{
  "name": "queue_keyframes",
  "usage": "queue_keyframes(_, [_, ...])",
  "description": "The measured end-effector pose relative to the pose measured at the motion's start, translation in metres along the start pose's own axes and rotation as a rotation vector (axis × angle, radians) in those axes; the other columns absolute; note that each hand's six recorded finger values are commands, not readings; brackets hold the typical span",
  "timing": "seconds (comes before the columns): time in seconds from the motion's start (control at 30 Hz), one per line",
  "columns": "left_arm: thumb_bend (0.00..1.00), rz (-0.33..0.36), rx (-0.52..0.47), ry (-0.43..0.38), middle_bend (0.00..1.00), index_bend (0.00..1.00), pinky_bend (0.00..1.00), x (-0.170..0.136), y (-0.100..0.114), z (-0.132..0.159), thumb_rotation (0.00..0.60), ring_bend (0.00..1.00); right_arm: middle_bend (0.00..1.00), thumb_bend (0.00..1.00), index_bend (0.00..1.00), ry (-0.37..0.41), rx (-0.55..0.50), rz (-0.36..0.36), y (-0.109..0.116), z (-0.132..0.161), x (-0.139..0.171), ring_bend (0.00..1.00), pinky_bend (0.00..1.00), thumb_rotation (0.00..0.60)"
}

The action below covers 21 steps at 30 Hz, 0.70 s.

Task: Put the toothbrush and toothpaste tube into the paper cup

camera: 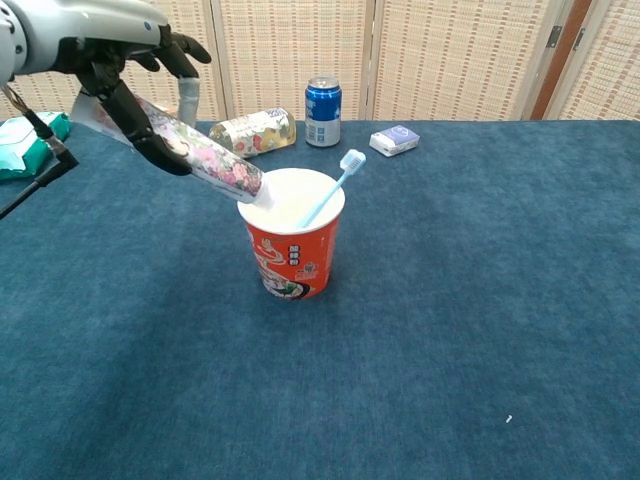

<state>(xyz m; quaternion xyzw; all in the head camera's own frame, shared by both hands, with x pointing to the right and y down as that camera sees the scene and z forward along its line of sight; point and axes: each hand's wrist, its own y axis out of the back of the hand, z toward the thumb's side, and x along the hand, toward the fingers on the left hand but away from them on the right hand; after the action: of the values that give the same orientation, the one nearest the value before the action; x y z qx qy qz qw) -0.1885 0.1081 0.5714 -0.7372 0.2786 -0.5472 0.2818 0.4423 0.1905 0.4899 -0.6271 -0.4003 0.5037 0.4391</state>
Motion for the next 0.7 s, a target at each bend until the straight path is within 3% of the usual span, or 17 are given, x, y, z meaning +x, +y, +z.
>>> queue_keyframes(0.7, [0.11, -0.028, 0.031, 0.019, 0.00, 0.86, 0.00, 0.022, -0.020, 0.012, 0.600, 0.00, 0.00, 0.00, 0.00, -0.025, -0.032, -0.005, -0.004, -0.016, 0.007, 0.00, 0.28, 0.600])
